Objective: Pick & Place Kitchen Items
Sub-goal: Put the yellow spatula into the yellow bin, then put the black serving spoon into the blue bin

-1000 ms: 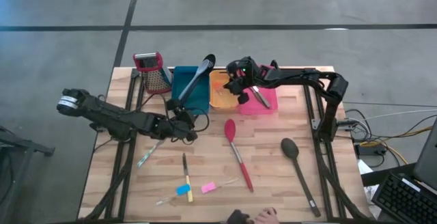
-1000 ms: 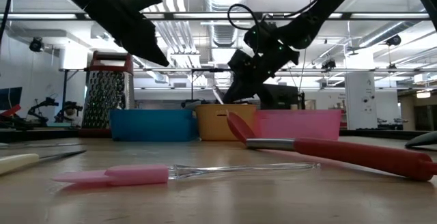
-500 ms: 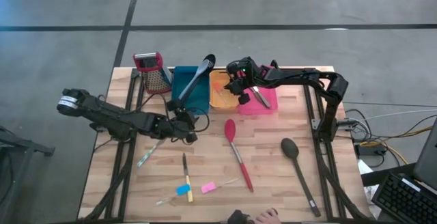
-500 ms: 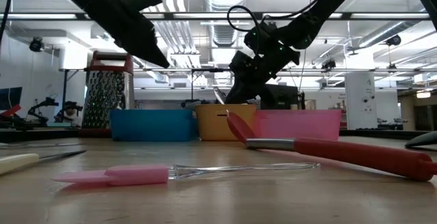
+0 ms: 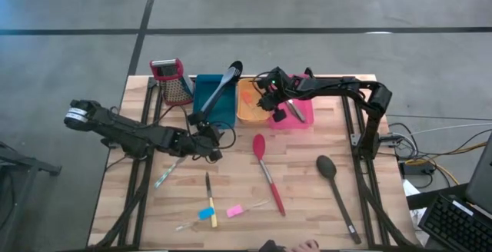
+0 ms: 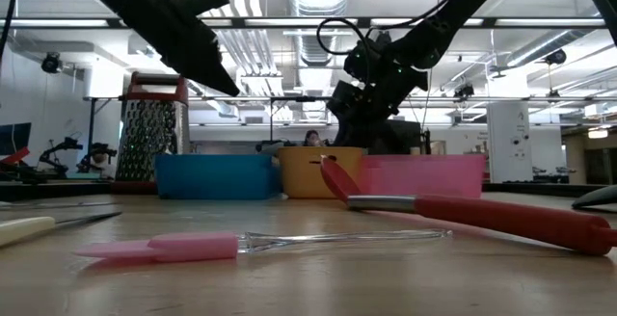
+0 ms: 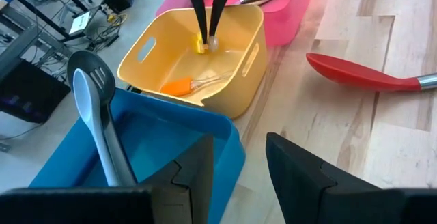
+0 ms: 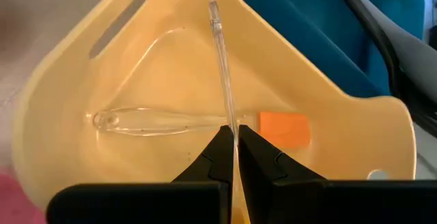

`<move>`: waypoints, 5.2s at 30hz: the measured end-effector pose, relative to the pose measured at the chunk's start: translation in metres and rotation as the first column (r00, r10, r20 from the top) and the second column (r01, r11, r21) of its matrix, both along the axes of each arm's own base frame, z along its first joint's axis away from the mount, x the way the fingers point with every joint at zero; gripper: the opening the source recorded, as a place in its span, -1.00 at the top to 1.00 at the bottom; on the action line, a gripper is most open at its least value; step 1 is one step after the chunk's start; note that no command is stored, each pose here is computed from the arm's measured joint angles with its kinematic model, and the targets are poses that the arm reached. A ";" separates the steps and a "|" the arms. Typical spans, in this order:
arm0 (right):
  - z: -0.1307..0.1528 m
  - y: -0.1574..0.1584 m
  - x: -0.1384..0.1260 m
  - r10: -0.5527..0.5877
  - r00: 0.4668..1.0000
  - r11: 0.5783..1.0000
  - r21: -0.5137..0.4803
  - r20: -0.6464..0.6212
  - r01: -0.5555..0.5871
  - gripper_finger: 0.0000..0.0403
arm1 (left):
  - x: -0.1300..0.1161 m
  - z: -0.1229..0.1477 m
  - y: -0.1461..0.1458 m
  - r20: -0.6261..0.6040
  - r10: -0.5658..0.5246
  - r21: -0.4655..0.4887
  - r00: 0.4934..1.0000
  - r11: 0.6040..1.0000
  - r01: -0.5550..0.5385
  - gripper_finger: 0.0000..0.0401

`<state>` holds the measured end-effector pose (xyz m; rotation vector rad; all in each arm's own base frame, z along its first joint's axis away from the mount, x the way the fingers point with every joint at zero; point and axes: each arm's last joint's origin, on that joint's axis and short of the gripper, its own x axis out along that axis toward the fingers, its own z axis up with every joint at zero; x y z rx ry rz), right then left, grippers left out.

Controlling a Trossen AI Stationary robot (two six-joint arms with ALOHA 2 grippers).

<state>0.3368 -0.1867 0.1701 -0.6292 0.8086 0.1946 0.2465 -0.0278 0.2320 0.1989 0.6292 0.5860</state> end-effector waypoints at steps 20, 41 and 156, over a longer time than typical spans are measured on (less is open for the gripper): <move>0.011 0.023 0.018 -0.106 0.994 0.986 -0.131 -0.030 0.101 0.28 | -0.001 -0.001 0.000 -0.013 0.000 -0.001 1.000 1.000 0.000 0.31; 0.122 0.082 0.029 -0.418 0.880 0.891 0.087 -0.226 0.446 0.03 | -0.002 -0.003 0.000 -0.035 -0.022 -0.023 0.999 1.000 0.021 0.31; 0.043 0.350 -0.158 -0.863 0.503 0.429 0.589 0.044 0.684 0.74 | -0.014 -0.033 0.001 -0.081 -0.026 -0.095 0.996 0.995 0.018 0.31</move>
